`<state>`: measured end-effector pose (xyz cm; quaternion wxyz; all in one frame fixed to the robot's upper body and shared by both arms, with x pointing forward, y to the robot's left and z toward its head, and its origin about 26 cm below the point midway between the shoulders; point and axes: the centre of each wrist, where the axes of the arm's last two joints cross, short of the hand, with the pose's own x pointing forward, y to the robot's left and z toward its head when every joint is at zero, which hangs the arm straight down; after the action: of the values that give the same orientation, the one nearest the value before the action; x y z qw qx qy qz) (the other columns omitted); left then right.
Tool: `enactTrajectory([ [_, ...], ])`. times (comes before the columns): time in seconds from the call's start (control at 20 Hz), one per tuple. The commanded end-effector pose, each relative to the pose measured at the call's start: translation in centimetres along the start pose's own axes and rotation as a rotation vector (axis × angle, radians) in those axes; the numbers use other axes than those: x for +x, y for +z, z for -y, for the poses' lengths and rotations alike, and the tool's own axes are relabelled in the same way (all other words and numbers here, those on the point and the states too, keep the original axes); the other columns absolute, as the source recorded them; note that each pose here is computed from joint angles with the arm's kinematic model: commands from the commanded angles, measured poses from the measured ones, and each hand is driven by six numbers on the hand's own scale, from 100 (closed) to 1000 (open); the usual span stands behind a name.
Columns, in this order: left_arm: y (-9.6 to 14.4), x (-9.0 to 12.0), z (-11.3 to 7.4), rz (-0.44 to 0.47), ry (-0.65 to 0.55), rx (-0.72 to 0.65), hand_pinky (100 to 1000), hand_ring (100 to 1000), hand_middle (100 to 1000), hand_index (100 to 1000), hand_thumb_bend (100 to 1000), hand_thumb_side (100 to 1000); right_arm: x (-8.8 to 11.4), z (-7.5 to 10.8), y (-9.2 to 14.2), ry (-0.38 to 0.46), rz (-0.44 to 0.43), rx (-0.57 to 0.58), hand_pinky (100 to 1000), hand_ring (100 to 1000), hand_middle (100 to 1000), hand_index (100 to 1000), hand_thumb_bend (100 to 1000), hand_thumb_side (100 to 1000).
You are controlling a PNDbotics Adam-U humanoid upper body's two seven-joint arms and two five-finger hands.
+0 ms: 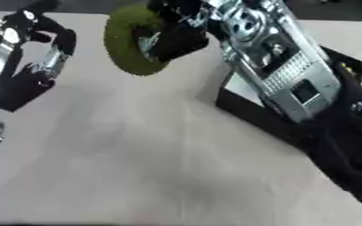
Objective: Pick up the objects with one hand, pass them to the other hand, and then place them into the box on the other side of the table.
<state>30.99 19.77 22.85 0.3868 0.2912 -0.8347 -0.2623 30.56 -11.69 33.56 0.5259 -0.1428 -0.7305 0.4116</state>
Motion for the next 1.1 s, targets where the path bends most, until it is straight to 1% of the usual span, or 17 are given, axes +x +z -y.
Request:
enactTrajectory([
  [0.05, 0.1, -0.6, -1.5, -0.019, -0.008, 0.067, 755, 761, 618, 901, 169, 778, -0.4, 2.1, 0.9, -0.005, -0.008, -0.106, 755, 727, 452, 334, 100, 100],
  [0.1, 0.3, -0.8, -1.7, -0.034, -0.003, 0.083, 750, 757, 614, 892, 158, 728, -0.9, 2.5, 1.0, -0.014, -0.021, -0.134, 752, 728, 453, 334, 100, 100],
  [0.2, 0.5, -1.4, -2.0, -0.062, 0.009, 0.116, 741, 749, 604, 884, 144, 702, -2.0, 3.2, 1.2, -0.035, -0.048, -0.191, 750, 729, 455, 336, 100, 100],
  [0.3, 0.8, -1.9, -2.3, -0.096, 0.029, 0.153, 721, 735, 586, 866, 105, 681, -3.4, 4.1, 1.4, -0.061, -0.083, -0.256, 747, 732, 457, 337, 100, 100],
  [0.5, 1.2, -2.8, -2.7, -0.154, 0.087, 0.228, 703, 721, 570, 860, 100, 709, -6.3, 5.8, 1.9, -0.107, -0.160, -0.363, 744, 735, 460, 342, 100, 100],
  [0.65, 1.4, -3.1, -3.0, -0.177, 0.124, 0.288, 701, 718, 567, 861, 100, 717, -8.3, 6.8, 2.3, -0.134, -0.217, -0.421, 744, 737, 461, 343, 100, 100],
  [0.8, 1.4, -3.3, -3.3, -0.185, 0.145, 0.336, 702, 717, 565, 860, 100, 726, -9.8, 7.5, 2.6, -0.153, -0.259, -0.465, 745, 738, 461, 343, 100, 100],
  [1.1, 1.6, -3.3, -3.7, -0.189, 0.175, 0.399, 699, 713, 561, 860, 100, 741, -12.7, 8.4, 3.5, -0.163, -0.357, -0.539, 745, 738, 461, 345, 100, 100],
])
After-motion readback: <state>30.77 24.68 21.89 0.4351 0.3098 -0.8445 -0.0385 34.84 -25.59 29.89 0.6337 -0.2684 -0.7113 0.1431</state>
